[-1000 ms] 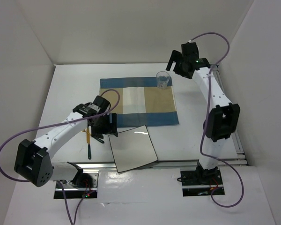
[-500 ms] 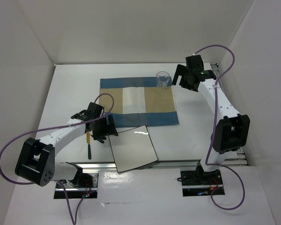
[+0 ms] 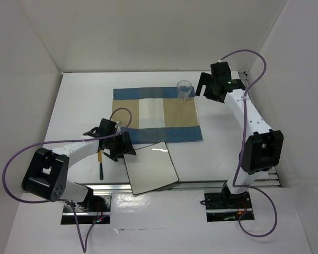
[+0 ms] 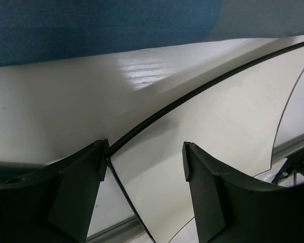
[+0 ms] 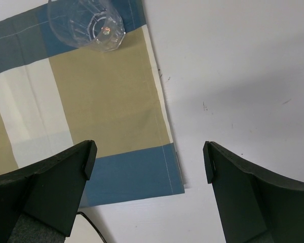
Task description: Set the dinner table for one person
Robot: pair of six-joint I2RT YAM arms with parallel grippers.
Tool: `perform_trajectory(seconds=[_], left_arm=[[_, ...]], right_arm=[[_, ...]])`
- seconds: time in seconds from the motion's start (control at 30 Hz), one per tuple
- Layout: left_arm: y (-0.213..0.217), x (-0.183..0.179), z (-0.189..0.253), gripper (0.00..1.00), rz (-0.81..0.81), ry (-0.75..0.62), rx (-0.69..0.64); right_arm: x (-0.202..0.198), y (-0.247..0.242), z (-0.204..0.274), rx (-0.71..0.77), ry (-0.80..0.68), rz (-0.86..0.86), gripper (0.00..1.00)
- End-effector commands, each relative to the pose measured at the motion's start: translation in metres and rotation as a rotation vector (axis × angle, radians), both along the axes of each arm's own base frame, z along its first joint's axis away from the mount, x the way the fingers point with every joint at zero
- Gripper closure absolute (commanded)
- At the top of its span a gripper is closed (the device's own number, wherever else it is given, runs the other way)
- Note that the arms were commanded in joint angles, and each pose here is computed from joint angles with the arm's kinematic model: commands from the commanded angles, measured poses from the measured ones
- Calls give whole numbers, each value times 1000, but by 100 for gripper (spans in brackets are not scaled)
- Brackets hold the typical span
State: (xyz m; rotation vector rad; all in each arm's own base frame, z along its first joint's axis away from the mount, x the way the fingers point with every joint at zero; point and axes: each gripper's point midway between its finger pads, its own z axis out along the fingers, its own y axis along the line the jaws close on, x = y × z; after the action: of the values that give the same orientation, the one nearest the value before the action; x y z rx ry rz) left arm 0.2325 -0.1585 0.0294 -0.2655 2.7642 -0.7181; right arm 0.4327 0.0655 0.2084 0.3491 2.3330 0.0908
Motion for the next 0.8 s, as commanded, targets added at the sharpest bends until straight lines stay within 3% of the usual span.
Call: perform_trajectory(seconds=[0.0, 0.3, 0.77], left_arm=[[-4, -9, -13, 25, -25, 14, -39], [-8, -14, -23, 29, -10, 19, -73], [-7, -9, -33, 61, -30, 29, -65]], right_arm=[[5, -6, 32, -9, -86, -13, 0], [16, -5, 41, -18, -111, -1, 0], [19, 1, 31, -4, -79, 20, 0]])
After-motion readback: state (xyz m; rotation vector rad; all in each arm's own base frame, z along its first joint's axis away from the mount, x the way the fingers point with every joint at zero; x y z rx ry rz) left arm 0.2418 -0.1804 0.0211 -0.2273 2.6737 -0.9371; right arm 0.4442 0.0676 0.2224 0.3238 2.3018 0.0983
